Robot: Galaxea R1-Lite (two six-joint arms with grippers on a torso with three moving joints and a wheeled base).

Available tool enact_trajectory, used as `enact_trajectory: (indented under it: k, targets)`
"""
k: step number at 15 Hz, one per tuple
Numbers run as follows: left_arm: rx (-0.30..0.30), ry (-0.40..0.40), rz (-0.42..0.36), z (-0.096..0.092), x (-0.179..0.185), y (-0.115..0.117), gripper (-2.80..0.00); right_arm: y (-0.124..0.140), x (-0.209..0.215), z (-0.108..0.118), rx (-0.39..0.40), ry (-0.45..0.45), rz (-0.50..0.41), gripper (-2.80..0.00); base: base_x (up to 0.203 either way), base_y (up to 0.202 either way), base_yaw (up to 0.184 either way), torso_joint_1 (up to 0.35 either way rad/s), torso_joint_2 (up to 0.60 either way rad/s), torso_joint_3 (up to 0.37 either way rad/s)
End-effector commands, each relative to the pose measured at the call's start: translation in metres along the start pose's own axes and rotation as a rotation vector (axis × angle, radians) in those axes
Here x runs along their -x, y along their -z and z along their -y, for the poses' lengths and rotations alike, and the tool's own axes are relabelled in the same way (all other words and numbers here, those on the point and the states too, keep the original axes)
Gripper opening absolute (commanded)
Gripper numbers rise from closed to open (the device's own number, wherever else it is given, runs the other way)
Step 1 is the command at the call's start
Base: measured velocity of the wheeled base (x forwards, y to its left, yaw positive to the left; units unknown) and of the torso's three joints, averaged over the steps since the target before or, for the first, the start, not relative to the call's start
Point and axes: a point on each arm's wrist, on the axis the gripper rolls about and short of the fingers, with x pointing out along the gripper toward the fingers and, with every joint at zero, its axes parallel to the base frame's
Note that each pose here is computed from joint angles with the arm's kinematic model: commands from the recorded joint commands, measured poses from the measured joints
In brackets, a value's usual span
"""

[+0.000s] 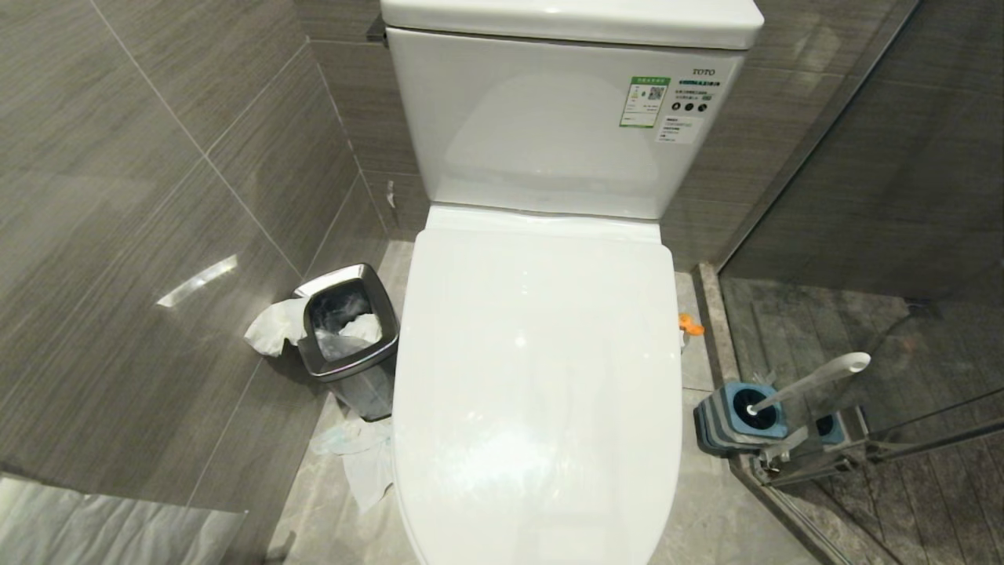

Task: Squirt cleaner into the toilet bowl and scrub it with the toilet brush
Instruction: Use the left hand to lift the toilet lid slightly

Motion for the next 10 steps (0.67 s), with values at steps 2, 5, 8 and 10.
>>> enact_trajectory:
  k: [2, 5, 8, 10]
  targets:
    - [-0.007, 0.001, 0.001, 0.000, 0.000, 0.000, -2.80, 0.000, 0.000, 0.000, 0.000, 0.000, 0.000, -2.80, 0.000, 0.000, 0.000, 0.000, 0.00, 0.000]
    - [-0.017, 0.004, 0.003, 0.000, 0.001, -0.002, -2.80, 0.000, 0.000, 0.000, 0.000, 0.000, 0.000, -2.80, 0.000, 0.000, 0.000, 0.000, 0.00, 0.000]
    - [-0.027, 0.020, 0.013, 0.000, 0.002, -0.005, -2.80, 0.000, 0.000, 0.000, 0.000, 0.001, 0.000, -2.80, 0.000, 0.000, 0.000, 0.000, 0.00, 0.000]
    - [-0.028, 0.032, 0.018, 0.000, 0.004, -0.011, -2.80, 0.000, 0.000, 0.000, 0.000, -0.001, 0.001, -2.80, 0.000, 0.000, 0.000, 0.000, 0.00, 0.000]
